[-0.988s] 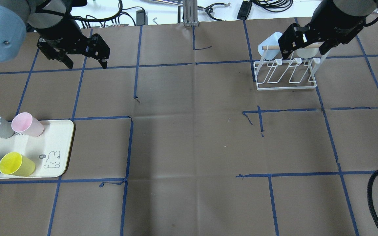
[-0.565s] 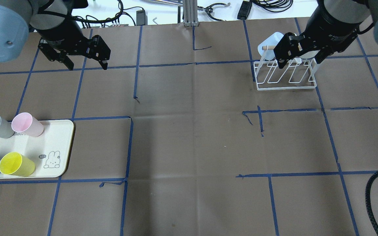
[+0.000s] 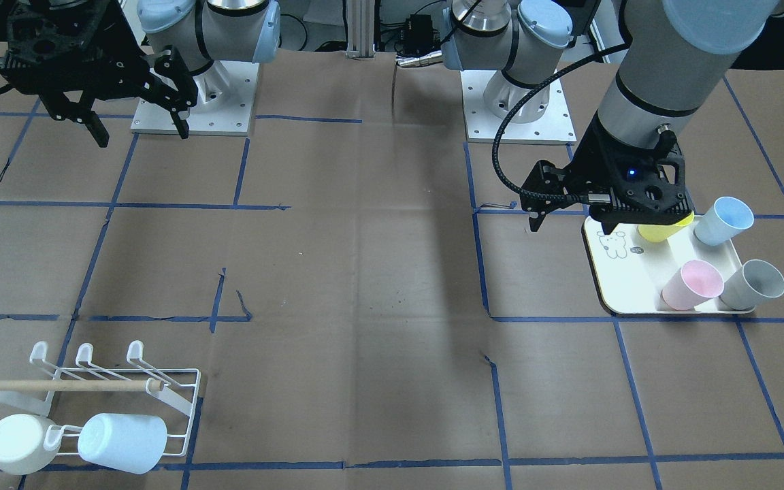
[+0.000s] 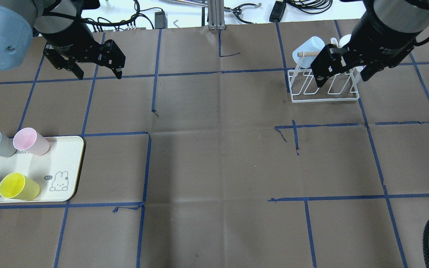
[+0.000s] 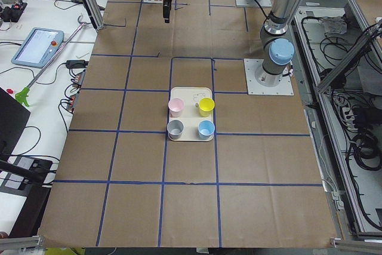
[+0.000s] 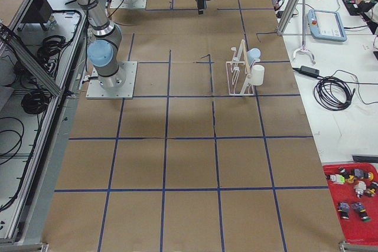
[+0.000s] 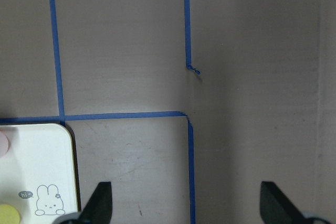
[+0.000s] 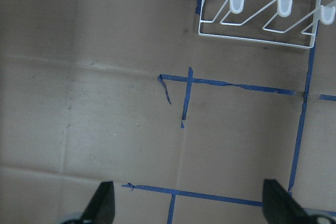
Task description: Transfer IKEA cup to right arm and place on rack
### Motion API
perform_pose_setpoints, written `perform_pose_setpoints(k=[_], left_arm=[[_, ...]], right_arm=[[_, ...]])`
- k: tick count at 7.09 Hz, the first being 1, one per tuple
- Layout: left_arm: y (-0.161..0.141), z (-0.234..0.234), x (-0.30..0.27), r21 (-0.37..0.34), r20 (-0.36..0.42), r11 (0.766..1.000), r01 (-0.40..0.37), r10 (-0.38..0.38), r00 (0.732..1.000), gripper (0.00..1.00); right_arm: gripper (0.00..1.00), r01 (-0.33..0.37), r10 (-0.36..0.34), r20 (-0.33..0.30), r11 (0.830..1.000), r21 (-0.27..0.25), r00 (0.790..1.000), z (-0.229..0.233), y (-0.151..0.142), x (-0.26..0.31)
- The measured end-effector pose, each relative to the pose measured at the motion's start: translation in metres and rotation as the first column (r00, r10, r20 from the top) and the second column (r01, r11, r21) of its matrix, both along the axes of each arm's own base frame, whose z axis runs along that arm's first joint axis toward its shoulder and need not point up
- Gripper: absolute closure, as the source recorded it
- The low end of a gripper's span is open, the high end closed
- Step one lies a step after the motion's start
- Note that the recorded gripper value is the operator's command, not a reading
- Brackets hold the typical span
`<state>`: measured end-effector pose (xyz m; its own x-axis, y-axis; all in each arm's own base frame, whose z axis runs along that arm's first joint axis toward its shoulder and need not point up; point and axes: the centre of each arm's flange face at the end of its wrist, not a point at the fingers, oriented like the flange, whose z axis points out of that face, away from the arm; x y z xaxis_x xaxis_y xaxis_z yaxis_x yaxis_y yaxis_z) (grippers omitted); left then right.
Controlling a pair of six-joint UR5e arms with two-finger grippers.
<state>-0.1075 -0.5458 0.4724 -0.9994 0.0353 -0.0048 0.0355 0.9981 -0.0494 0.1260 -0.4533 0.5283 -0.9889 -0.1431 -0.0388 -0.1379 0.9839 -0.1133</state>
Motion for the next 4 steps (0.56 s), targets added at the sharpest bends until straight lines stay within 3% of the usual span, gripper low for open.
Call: perform_pose_setpoints(k=[4], left_arm=[[0.0006,0.0011,-0.0002,-0.002,-0.001,1.000,0.001,-0.001,1.000,0.00]], right_arm=[[0.00,-0.013,0.013,0.007,1.000,-0.006,1.000,0.0002,0.0032,0.0154]])
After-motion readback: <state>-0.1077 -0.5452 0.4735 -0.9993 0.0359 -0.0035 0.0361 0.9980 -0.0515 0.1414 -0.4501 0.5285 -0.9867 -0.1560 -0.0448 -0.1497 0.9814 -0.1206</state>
